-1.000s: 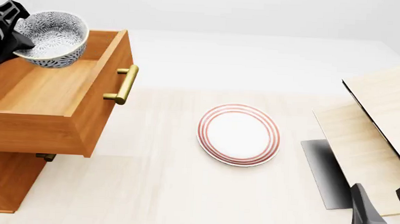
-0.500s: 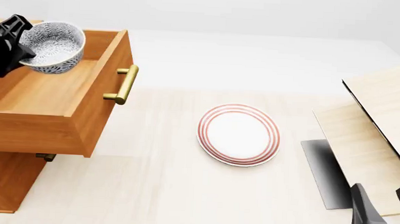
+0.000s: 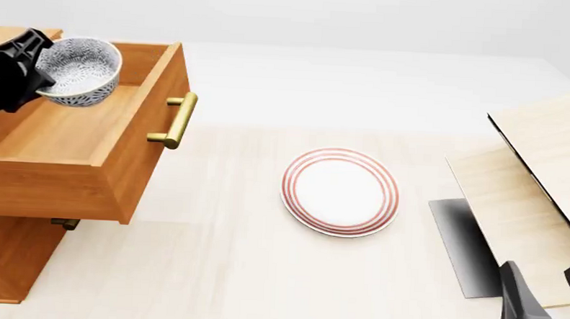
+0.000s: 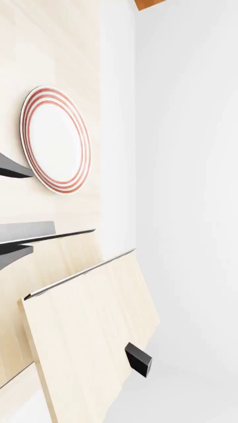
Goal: Open the top drawer of the cabinet and put the bowl in it.
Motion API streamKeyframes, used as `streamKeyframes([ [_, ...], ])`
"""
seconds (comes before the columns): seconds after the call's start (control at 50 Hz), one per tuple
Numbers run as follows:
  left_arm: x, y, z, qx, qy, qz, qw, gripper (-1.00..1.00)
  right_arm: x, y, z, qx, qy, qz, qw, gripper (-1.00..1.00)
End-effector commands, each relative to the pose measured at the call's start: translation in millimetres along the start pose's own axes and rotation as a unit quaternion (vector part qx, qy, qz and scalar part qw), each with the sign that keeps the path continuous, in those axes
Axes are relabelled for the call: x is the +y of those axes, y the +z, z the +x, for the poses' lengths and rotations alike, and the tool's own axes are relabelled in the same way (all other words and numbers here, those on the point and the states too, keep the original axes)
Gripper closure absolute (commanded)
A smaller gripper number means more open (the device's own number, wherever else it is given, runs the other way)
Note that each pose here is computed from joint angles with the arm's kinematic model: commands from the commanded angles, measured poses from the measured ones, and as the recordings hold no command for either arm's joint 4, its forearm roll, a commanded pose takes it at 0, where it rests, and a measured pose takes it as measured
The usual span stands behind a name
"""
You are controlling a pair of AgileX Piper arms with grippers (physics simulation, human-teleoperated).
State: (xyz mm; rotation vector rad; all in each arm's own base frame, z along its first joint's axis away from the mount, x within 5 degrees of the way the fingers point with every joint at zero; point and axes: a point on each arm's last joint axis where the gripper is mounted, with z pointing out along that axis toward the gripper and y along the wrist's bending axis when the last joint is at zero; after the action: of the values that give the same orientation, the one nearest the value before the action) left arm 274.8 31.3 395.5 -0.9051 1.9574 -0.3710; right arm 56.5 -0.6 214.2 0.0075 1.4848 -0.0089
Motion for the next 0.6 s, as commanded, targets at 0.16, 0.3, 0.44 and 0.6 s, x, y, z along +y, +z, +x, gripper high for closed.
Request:
streamKeyframes([
  [0.16,3.3,28,2.0,0.005,-0.003,-0.006,1.0000,1.00,0,0,0,0.000,0.000,0.000,1.0000,-1.00],
  [0.3,5.0,38,0.0,0.007,-0.001,-0.012,0.9999,1.00,0,0,0,0.000,0.000,0.000,1.0000,-1.00],
  [0.44,10.9,45,0.2,0.007,-0.006,-0.020,0.9998,1.00,0,0,0,0.000,0.000,0.000,1.0000,-1.00],
  [0.6,13.6,55,0.4,0.009,-0.007,-0.025,0.9996,1.00,0,0,0,0.000,0.000,0.000,1.0000,-1.00],
])
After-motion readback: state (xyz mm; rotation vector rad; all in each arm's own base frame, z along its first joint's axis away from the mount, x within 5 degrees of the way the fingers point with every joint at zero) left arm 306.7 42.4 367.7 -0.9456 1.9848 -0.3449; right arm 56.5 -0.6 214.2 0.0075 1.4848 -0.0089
